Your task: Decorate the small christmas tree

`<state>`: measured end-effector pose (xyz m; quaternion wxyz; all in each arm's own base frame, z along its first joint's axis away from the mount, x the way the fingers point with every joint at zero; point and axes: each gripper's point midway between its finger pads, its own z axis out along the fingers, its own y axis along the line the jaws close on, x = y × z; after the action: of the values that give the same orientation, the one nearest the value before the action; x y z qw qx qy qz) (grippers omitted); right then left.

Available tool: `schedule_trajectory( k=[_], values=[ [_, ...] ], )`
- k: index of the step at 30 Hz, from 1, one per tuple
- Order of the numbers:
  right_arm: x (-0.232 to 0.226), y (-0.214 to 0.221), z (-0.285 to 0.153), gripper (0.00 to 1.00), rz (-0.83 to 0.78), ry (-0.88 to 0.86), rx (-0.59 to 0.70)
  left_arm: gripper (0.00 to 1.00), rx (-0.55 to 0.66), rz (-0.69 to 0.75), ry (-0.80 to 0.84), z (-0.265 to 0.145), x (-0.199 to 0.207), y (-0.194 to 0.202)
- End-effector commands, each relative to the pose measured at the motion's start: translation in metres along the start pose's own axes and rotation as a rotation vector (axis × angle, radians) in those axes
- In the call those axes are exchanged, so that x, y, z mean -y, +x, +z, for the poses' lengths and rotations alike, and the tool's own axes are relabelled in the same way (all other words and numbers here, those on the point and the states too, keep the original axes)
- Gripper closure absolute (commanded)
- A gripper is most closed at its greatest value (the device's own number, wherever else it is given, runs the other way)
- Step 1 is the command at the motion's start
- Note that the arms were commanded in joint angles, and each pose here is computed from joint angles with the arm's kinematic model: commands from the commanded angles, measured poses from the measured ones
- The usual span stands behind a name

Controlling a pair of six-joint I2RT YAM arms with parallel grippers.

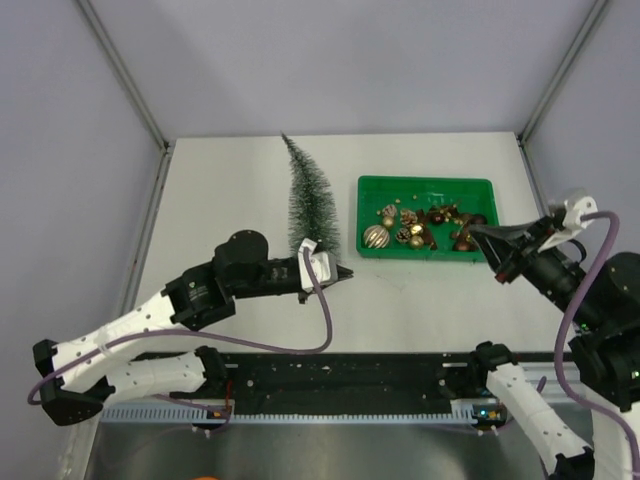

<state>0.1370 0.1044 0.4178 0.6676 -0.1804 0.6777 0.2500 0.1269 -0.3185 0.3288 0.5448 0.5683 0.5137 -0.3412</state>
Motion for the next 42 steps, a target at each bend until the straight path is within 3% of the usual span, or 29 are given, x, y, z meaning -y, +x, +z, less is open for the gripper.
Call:
schedule_trajectory(
  k=[1, 8, 13, 20, 27, 42],
  values=[
    [-0.010, -0.066, 0.023, 1.00, -0.071, -0.089, 0.172, 0.91, -0.028, -0.041, -0.072, -0.019, -0.003, 0.015],
    [-0.007, -0.109, 0.061, 1.00, -0.089, -0.147, 0.257, 0.91, -0.013, -0.106, -0.221, -0.053, -0.019, 0.027],
    [-0.007, -0.117, 0.099, 1.00, -0.090, -0.198, 0.247, 0.92, -0.022, -0.153, -0.329, -0.075, -0.035, 0.044],
    [-0.063, -0.112, 0.184, 1.00, -0.369, -0.146, 0.148, 0.94, -0.009, -0.191, -0.418, -0.088, -0.051, 0.047],
    [-0.097, -0.148, 0.228, 1.00, -0.429, -0.235, 0.240, 0.95, -0.012, -0.218, -0.448, -0.096, -0.051, 0.054],
    [-0.122, -0.163, 0.326, 1.00, -0.534, -0.213, 0.373, 0.99, -0.010, -0.289, -0.559, -0.111, -0.050, 0.084]
  ],
)
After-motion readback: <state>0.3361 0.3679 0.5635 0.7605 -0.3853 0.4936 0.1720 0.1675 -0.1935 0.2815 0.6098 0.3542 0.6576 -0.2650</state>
